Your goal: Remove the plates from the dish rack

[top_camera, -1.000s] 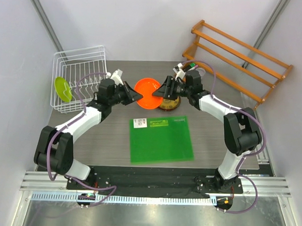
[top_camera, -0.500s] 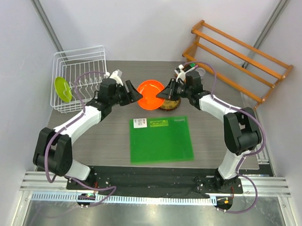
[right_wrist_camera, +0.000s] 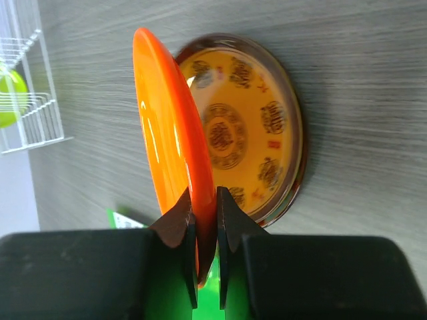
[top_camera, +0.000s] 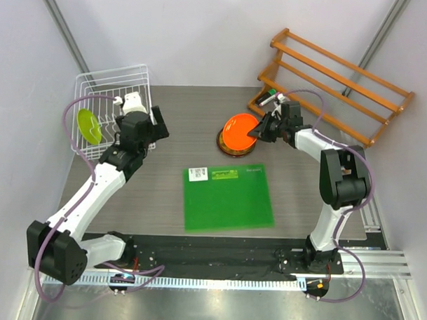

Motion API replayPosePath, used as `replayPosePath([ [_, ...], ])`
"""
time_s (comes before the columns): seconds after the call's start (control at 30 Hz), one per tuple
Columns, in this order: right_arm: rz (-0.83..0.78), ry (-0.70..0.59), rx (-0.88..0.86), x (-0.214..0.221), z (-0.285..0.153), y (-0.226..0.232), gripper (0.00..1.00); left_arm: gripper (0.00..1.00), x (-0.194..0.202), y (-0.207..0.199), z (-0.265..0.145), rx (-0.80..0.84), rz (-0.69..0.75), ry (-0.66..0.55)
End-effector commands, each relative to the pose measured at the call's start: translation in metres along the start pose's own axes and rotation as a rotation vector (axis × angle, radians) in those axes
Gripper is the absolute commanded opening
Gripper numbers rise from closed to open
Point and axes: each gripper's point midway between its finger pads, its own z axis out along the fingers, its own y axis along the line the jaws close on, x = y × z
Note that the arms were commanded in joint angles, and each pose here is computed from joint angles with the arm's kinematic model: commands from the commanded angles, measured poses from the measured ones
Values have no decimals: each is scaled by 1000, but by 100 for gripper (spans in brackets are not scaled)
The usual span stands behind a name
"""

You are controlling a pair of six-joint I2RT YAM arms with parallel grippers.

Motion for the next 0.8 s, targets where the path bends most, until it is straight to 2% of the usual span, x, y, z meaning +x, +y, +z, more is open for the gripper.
replayPosePath([
  [0.0,-41,-1,-27,-15,13,6,4,91,-36,39,-16,-197,53,-126],
  [0.27,-41,36,-69,-17,33,5,9,97,-34,49,-17,-230,60,-132],
  [0.37,-43,52,-85,-15,33,7,30,98,-31,53,-13,-247,62,-120],
  [0.4,-49,56,-82,-12,32,6,47,98,-29,54,-12,-252,64,-115],
  [0.47,-59,54,-78,-12,28,6,57,99,-27,59,-9,-265,57,-107],
  [0.5,-79,58,-74,-11,28,5,65,99,-27,60,-7,-271,56,-104],
  [0.57,-85,73,-48,-8,24,1,69,99,-25,64,-4,-277,48,-94],
  [0.6,-108,72,-35,-9,22,0,76,100,-26,64,-4,-274,41,-94],
  [0.77,-165,50,165,-17,5,-22,79,99,-27,67,0,-273,30,-83],
])
